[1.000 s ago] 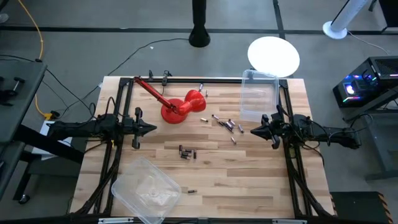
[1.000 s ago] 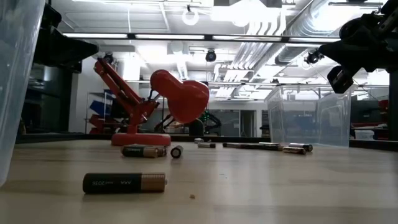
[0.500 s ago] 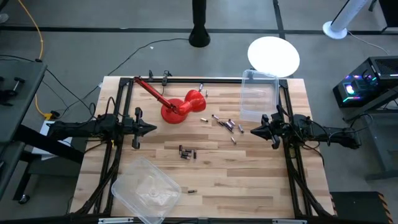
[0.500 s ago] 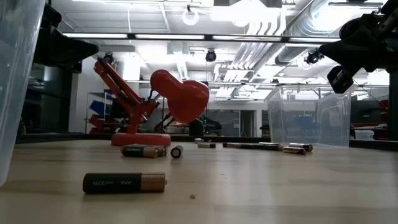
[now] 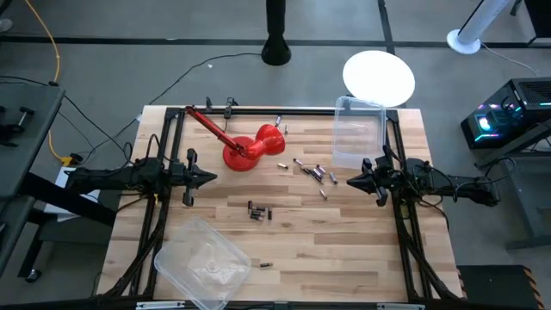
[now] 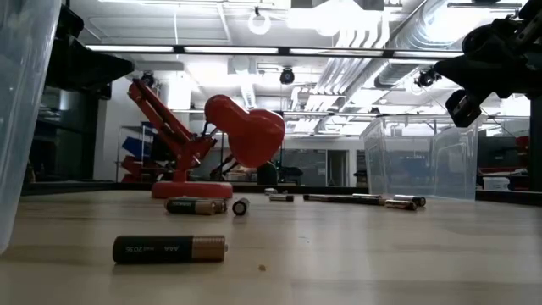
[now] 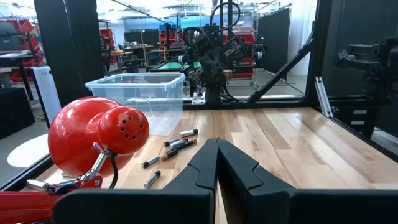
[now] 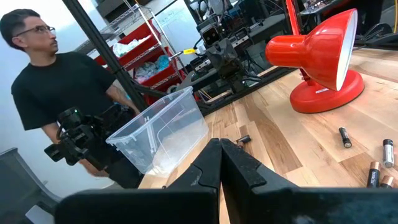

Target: Sort batteries

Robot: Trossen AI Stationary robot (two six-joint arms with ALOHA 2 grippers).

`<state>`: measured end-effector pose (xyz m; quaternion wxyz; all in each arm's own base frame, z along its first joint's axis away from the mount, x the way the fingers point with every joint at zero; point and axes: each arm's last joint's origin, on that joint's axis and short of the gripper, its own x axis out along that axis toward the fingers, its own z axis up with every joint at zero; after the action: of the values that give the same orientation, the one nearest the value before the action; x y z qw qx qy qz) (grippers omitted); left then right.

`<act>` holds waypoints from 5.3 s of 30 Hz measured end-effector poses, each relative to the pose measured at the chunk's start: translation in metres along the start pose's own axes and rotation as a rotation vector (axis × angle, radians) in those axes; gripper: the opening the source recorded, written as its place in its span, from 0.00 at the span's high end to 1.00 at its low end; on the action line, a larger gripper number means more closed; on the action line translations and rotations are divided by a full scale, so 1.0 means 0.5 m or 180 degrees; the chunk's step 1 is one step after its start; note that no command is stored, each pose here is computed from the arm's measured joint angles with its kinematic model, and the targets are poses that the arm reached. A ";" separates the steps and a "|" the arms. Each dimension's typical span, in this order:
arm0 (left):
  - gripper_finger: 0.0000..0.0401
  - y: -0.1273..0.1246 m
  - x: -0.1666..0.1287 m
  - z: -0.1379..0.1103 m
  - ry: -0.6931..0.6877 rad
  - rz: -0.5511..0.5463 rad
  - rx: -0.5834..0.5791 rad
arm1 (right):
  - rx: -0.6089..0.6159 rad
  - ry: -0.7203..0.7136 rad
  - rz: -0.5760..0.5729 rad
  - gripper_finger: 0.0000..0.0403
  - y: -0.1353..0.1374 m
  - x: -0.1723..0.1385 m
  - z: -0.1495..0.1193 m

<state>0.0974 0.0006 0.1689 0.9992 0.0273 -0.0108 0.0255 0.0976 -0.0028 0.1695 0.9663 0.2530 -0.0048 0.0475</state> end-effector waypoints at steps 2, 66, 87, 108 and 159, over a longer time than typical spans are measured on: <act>1.00 0.000 0.000 0.000 0.0000 0.0000 0.0000 | 0.0000 -0.0001 0.0000 1.00 0.000 0.000 0.000; 1.00 0.000 0.000 0.000 0.0000 0.0000 0.0000 | 0.0000 -0.0001 0.0000 1.00 0.000 0.000 0.000; 1.00 0.000 0.000 0.000 0.0000 0.0000 0.0000 | 0.1080 -0.1610 -0.1020 1.00 -0.009 -0.012 0.046; 1.00 0.000 0.000 0.000 -0.0001 0.0000 0.0000 | 0.0826 0.1993 -0.1698 1.00 0.177 0.187 0.206; 1.00 0.000 0.000 0.000 -0.0001 0.0002 0.0000 | 0.1071 0.3592 -0.3408 0.95 -0.032 0.420 -0.058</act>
<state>0.0974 0.0006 0.1689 0.9992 0.0273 -0.0109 0.0258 0.3076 0.0165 0.1435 0.6632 0.3013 0.6148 -0.3023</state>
